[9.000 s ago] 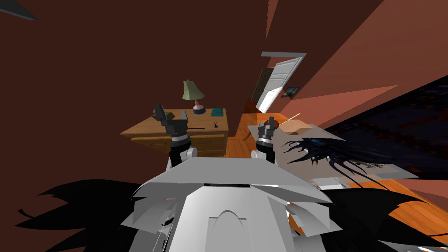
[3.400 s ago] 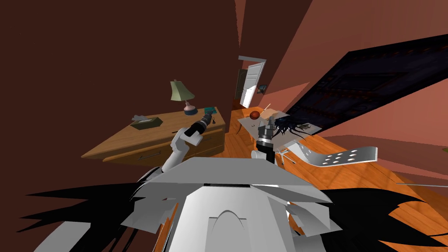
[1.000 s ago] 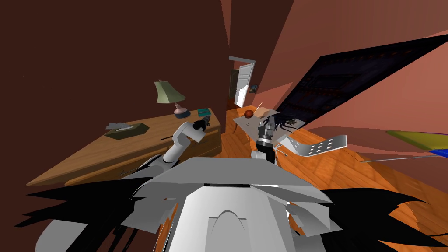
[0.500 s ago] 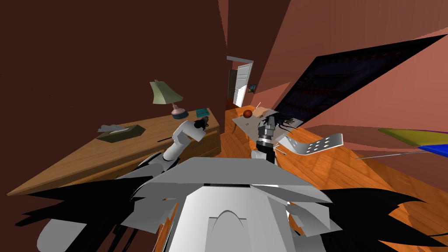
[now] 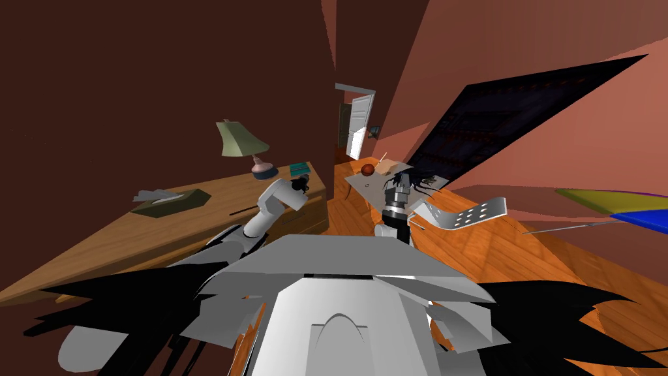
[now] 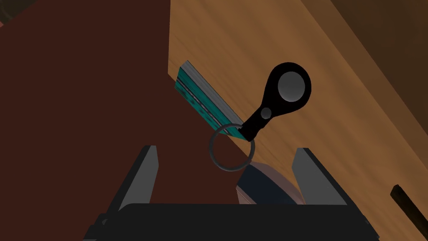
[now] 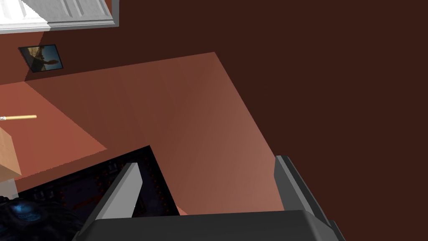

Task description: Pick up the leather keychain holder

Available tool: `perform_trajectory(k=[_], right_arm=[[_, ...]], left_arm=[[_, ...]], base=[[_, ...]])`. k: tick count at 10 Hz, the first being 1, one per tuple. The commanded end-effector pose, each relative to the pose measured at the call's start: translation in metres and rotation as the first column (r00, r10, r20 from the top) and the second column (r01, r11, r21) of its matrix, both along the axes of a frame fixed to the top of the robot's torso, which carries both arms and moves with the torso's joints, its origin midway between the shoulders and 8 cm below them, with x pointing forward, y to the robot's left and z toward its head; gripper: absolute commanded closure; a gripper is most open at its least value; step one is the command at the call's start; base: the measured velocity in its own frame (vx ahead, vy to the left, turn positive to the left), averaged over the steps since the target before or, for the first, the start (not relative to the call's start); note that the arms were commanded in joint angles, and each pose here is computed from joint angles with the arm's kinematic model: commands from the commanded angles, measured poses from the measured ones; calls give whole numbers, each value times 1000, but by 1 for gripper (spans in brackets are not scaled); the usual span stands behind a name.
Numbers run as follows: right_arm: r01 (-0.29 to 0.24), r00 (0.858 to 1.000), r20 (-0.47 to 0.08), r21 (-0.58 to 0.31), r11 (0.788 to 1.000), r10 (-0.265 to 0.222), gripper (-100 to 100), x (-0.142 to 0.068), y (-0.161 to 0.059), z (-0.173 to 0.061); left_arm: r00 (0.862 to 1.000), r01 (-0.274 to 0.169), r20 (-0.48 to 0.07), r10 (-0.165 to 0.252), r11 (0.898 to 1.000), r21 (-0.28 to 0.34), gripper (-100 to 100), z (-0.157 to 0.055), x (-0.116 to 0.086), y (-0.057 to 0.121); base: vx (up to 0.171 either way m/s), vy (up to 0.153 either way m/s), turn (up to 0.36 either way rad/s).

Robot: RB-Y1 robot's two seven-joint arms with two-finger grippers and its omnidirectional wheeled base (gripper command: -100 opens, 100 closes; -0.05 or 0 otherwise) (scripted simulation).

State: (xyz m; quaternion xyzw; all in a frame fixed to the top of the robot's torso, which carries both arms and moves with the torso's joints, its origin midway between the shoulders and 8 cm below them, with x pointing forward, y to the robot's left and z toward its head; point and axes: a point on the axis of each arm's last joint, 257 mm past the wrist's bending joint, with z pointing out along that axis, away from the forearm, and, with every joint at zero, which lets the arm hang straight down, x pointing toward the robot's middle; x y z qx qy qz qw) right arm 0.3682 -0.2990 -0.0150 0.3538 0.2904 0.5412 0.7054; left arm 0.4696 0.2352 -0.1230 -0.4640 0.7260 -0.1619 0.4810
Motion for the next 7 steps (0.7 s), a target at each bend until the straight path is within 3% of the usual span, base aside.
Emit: perform_trajectory(k=[1, 2, 3, 6, 7], right_arm=[[0, 1000, 0, 0, 1000, 0, 0, 0, 0, 0], [0, 1000, 0, 0, 1000, 0, 0, 0, 0, 0], [0, 1000, 0, 0, 1000, 0, 0, 0, 0, 0], [0, 1000, 0, 0, 1000, 0, 0, 0, 0, 0], [0, 1000, 0, 0, 1000, 0, 0, 0, 0, 0]], left_arm=[[1000, 0, 0, 0, 1000, 0, -100, 0, 0, 0], [1000, -3, -2, 3, 1000, 1, 0, 0, 0, 1], [1000, -5, -1, 5, 1000, 1, -100, -5, 7, 3], [1000, -7, -2, 7, 1000, 1, -100, -8, 12, 4], [1000, -6, -1, 6, 1000, 1, 100, -8, 12, 4]], base=[[7, -3, -4], [0, 0, 0], [16, 5, -16], [23, 11, -12], [0, 0, 0]])
